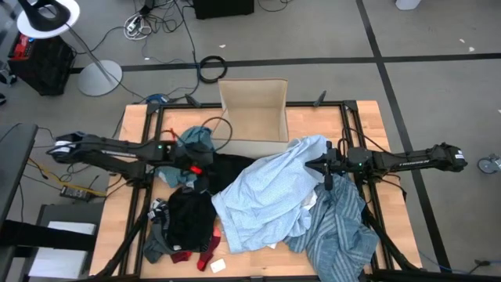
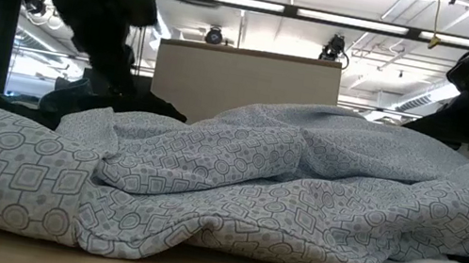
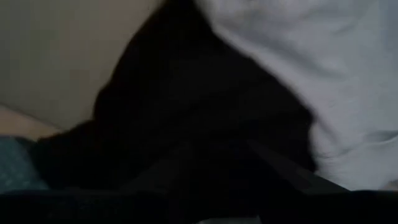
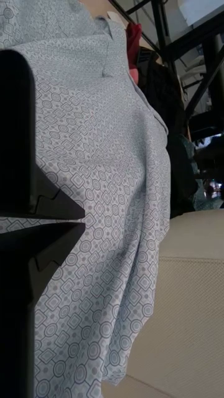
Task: Sort clothes
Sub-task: Put the top black underwear into the laundry organizer
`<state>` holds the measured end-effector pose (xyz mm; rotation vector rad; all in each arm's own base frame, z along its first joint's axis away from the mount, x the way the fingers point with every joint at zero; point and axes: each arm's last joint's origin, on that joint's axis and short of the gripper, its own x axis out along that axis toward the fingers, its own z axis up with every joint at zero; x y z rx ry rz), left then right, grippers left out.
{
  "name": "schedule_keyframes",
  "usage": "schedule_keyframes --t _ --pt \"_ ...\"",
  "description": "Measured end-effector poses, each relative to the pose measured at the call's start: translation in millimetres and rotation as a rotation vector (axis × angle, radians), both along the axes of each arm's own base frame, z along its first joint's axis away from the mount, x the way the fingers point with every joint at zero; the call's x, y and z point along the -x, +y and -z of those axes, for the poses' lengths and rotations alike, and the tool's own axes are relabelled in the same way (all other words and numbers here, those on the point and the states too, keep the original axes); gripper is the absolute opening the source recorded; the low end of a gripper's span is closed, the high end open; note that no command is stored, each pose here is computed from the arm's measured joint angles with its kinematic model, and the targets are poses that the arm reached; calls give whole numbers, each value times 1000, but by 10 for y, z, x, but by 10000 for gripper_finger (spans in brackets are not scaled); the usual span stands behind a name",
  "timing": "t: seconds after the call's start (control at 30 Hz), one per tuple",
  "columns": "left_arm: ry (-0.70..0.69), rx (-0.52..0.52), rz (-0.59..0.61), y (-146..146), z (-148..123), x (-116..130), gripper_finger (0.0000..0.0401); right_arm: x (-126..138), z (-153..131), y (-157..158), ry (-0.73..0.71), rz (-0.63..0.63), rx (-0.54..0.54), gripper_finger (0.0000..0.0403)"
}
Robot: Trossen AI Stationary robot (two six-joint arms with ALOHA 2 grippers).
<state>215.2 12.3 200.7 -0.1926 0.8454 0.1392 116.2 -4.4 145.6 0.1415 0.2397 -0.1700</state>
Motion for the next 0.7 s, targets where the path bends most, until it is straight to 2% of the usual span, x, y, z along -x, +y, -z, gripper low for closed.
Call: schedule_keyframes --t 0.1,0.17,0.3,0.53,0.7 --pt "58 -12 -30 36 113 -49 146 0 0 0 0 0 0 23" --pt "84 -16 -49 56 164 -70 124 0 0 0 0 0 0 23" --pt "82 -18 -55 68 84 -125 24 0 0 0 0 0 0 23" --pt "98 -51 -58 78 -553 -215 3 0 0 0 0 0 0 23" --pt "31 -102 -71 82 -1092 -254 1 0 0 0 -1 0 0 23"
